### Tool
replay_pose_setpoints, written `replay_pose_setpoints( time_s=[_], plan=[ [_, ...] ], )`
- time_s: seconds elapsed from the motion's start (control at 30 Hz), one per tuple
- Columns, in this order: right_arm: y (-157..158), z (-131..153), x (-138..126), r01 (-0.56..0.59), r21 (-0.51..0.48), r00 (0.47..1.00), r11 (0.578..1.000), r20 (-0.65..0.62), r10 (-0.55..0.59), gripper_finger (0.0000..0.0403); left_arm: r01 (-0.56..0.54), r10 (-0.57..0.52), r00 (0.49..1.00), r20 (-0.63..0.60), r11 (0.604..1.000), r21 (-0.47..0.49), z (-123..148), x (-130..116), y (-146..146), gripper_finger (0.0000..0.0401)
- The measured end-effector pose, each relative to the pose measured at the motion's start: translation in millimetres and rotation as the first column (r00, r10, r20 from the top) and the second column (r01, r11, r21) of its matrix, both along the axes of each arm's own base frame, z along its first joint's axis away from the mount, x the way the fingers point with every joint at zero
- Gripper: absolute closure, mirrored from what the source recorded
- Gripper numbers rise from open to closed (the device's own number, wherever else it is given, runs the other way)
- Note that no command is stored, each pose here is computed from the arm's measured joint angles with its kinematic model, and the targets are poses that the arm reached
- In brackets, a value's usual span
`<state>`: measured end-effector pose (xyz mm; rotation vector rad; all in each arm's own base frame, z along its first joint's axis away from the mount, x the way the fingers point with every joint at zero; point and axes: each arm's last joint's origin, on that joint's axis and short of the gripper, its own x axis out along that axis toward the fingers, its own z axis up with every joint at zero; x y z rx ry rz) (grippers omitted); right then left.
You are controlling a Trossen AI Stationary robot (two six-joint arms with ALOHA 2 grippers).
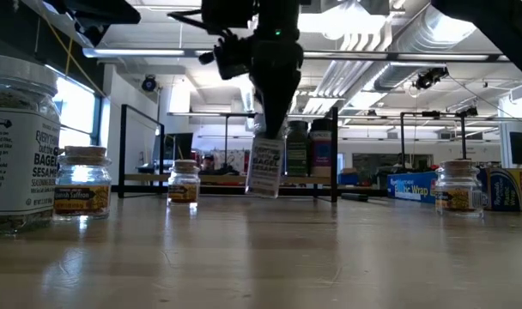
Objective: Shelf spices
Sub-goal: Put the white seasoning bottle on the shelf aligned with the other white seasoning bottles
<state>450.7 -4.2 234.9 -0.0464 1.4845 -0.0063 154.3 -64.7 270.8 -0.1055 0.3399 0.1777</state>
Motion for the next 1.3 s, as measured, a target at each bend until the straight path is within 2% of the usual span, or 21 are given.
replay_pose_setpoints(
  time_s=[0.17,0.33,0.5,0.63,0.8,0.9,0.97,1.1,1.2,1.3],
  plan=[
    [-5.3,-13.5,7.5,0.003,0.037,1.0,0.999,-0.003,-0.003,0.0213,-0.003,0.002,1.0,-0.017,1.0,-0.01,-1.8,-0.7,0.3,0.0401],
    [-8.0,-14.7,9.6,0.023,0.041,1.0,0.999,0.013,-0.024,0.0207,-0.02,0.02,1.0,-0.015,0.999,0.026,-1.7,-0.6,1.0,0.0401],
    [-12.1,-16.3,13.4,0.03,0.047,0.998,0.998,0.046,-0.032,0.0127,-0.02,0.022,1.0,-0.019,0.998,0.059,-1.8,-0.6,1.3,0.0401],
    [-17.1,-10.2,15.0,0.04,0.049,0.997,0.998,0.069,-0.043,0.0098,-0.031,0.031,0.999,-0.014,0.998,0.061,-1.5,-0.5,1.5,0.0401],
    [-16.2,21.6,20.6,0.018,0.043,0.984,0.999,0.176,-0.026,0.0093,-0.043,0.044,0.999,-0.008,0.999,0.03,-1.4,-0.5,1.6,0.0401],
    [-9.8,45.6,16.9,0.014,0.001,0.975,1.0,0.223,-0.014,0.0093,-0.046,0.046,0.999,-0.004,0.999,0.025,-1.1,-0.4,1.6,0.0401],
    [-5.9,59.7,4.5,0.048,-0.036,0.971,0.998,0.236,-0.038,0.0092,-0.062,0.062,0.998,0.002,0.998,0.02,-0.9,-0.4,1.9,0.0401],
    [3.3,106.5,-31.7,0.156,-0.102,0.956,0.982,0.265,-0.125,0.0092,-0.129,0.129,0.991,0.023,0.992,0.003,-0.8,0.5,3.0,0.0401],
    [21.8,135.2,-59.0,0.17,-0.151,0.95,0.974,0.287,-0.122,0.0091,-0.156,0.157,0.987,0.025,0.987,-0.022,-2.6,4.9,3.6,0.0393],
    [52.7,160.4,-92.9,0.181,-0.113,0.945,0.977,0.295,-0.141,0.0091,-0.151,0.152,0.988,0.015,0.987,-0.053,-6.5,15.7,3.5,0.0374]
  ],
)
